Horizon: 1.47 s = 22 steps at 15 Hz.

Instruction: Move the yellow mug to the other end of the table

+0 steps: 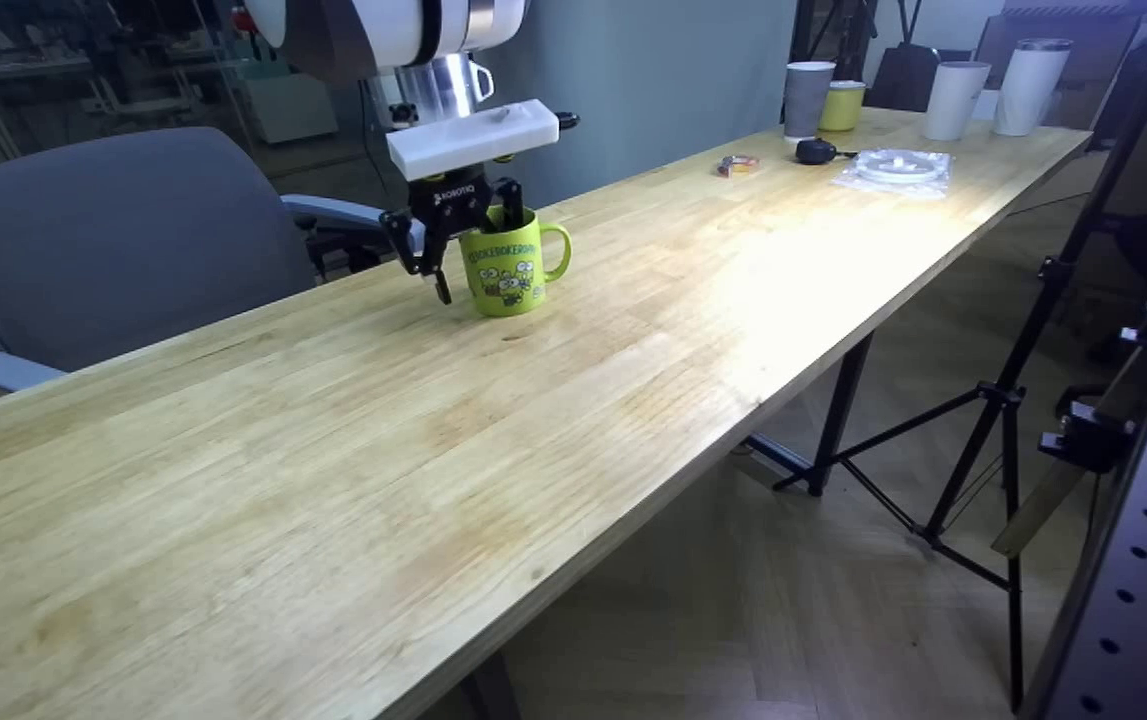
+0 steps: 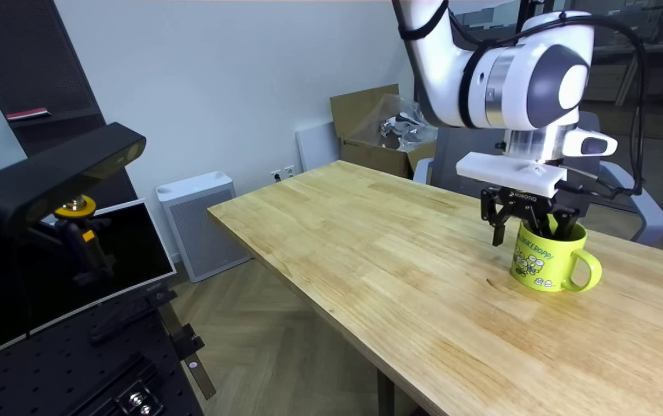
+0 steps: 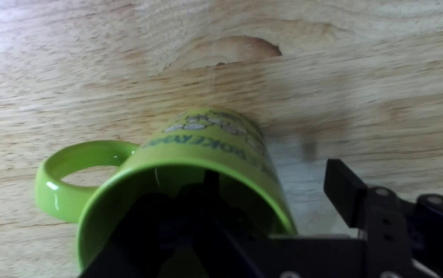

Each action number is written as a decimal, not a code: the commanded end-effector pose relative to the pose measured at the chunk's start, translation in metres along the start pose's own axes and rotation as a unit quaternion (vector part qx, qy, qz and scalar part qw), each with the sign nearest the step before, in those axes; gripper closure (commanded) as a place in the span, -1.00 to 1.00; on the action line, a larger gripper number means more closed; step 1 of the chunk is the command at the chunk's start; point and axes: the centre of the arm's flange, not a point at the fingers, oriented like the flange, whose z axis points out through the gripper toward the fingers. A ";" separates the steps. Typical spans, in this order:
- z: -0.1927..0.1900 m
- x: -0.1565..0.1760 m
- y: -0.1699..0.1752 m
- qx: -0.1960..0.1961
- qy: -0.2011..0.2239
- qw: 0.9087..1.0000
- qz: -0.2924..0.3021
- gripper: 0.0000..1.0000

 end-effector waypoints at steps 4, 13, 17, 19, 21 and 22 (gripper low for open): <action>-0.044 0.011 -0.008 -0.055 -0.025 0.998 0.032 -1.00; -0.113 0.006 -0.006 -0.083 -0.041 0.995 0.045 -1.00; -0.122 -0.024 -0.008 -0.092 -0.065 0.993 0.030 -1.00; -0.123 -0.047 -0.011 -0.105 -0.079 0.991 0.020 -1.00; -0.109 -0.016 -0.010 -0.091 -0.073 0.993 0.014 -1.00; -0.108 -0.016 -0.010 -0.091 -0.073 0.993 0.013 -1.00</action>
